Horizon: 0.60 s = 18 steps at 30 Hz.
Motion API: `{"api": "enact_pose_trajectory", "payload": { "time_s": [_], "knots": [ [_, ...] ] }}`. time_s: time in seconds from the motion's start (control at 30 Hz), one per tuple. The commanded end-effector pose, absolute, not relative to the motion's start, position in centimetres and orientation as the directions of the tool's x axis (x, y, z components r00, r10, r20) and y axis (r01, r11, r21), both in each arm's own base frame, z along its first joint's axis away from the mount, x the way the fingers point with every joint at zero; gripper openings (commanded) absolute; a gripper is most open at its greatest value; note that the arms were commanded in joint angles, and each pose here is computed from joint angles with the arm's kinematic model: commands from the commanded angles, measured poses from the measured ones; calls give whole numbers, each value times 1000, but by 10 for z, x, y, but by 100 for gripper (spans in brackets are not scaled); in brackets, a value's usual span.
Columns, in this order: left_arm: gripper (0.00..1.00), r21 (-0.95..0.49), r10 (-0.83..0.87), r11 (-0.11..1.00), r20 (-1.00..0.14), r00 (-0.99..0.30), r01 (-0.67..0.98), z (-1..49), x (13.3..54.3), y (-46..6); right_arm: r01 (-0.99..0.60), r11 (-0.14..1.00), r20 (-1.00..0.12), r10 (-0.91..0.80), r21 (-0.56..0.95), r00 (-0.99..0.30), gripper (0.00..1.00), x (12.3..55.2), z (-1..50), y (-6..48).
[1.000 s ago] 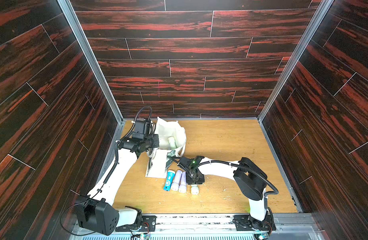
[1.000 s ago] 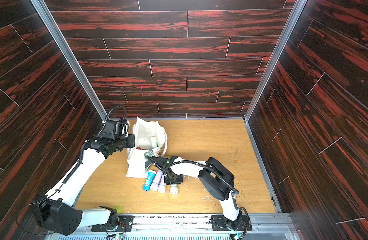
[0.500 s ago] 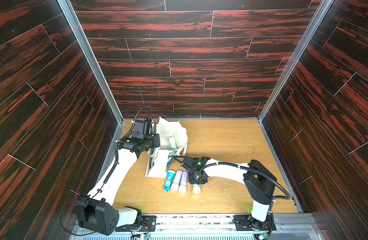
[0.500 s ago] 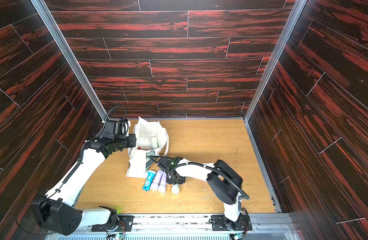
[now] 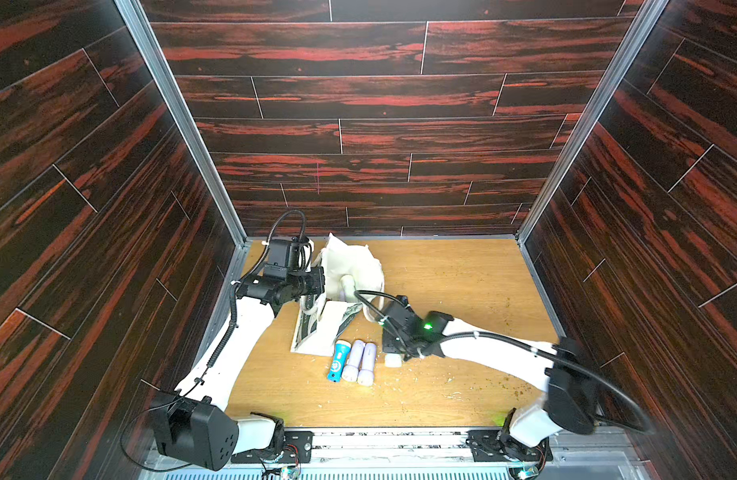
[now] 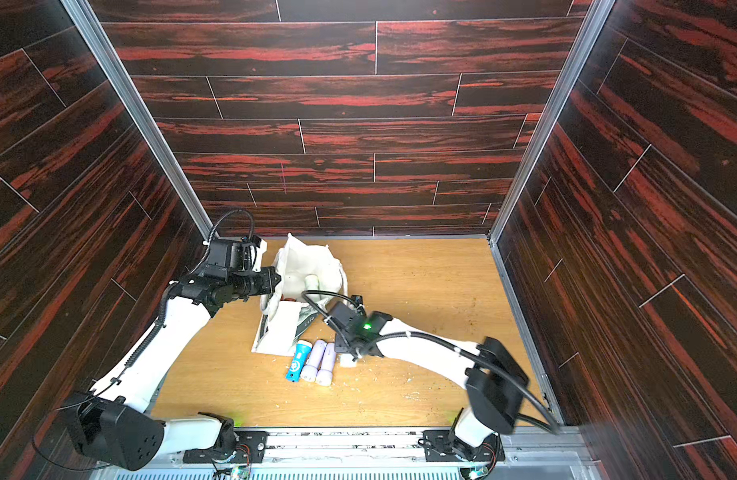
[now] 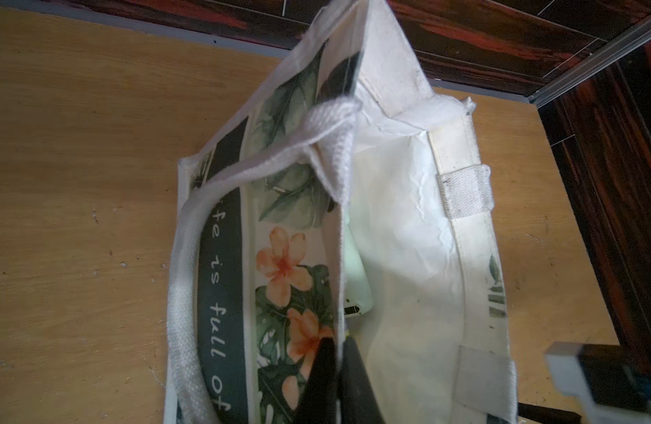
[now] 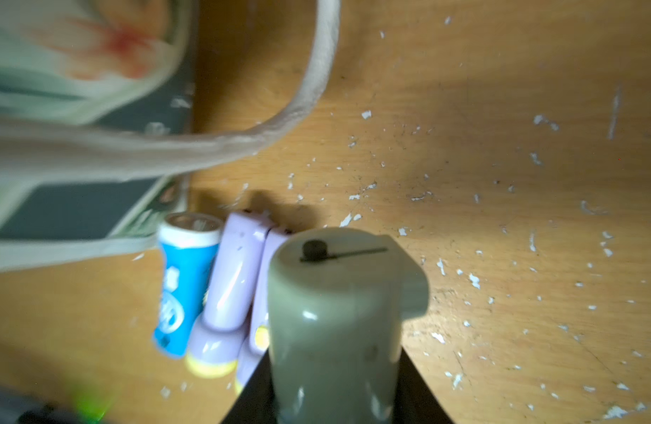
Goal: Put the flashlights into the tote bags
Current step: Pick up the flashlight from the center of the board, then place the flashlight in the canvas bag.
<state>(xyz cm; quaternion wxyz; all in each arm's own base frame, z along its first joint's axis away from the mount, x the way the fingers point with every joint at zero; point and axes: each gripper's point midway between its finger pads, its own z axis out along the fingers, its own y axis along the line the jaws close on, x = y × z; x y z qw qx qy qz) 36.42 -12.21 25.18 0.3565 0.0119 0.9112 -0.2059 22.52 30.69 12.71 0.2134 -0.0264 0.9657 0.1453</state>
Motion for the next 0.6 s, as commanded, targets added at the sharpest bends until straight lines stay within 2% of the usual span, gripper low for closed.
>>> {"api": "enact_pose_trajectory", "payload": {
  "time_s": [0.0, 0.1, 0.27, 0.57],
  "knots": [
    [0, -392, -123, 898, -661, -740, 201, 260, 361, -127, -153, 937, -514, 33, 315, -857, 0, 239, 164, 311],
    [0, -401, -119, 891, -662, -740, 215, 261, 363, -129, -186, 940, -566, 9, 286, -824, 0, 247, 186, 309],
    [0, -460, -138, 857, -638, -757, 232, 262, 362, -138, -218, 920, -616, 31, 325, -787, 0, 265, 221, 309],
    [0, -546, -169, 791, -631, -757, 278, 269, 368, -154, -294, 783, -660, 188, 547, -728, 0, 296, 284, 304]
  ]
}}
